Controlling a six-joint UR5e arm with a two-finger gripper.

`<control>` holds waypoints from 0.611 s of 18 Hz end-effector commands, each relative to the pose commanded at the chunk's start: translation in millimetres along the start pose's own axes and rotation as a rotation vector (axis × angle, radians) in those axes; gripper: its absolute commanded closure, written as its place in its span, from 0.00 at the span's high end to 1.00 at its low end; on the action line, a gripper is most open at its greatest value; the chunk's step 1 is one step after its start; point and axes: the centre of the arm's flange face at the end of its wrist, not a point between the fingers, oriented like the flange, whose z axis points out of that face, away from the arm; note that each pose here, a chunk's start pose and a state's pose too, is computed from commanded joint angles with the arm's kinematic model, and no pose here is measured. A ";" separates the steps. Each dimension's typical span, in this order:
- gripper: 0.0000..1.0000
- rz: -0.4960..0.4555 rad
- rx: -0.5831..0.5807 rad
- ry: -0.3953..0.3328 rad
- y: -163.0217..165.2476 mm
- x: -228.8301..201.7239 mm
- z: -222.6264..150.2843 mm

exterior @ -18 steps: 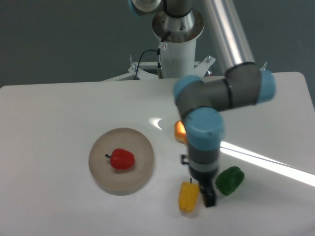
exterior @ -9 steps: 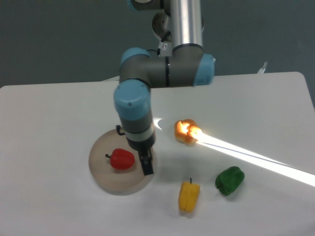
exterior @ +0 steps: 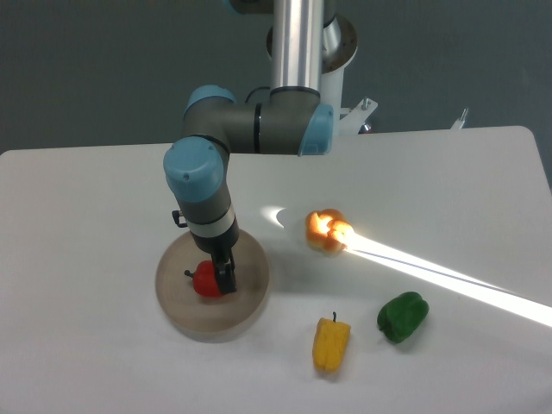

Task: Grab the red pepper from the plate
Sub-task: 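Lower the open gripper down onto the red pepper, then close the gripper around the red pepper's body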

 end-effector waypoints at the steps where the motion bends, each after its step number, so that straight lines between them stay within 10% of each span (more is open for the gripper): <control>1: 1.00 -0.001 0.001 0.003 -1.3 0.1 2.9; 11: 1.00 0.027 0.007 -0.007 -19.1 -1.0 30.0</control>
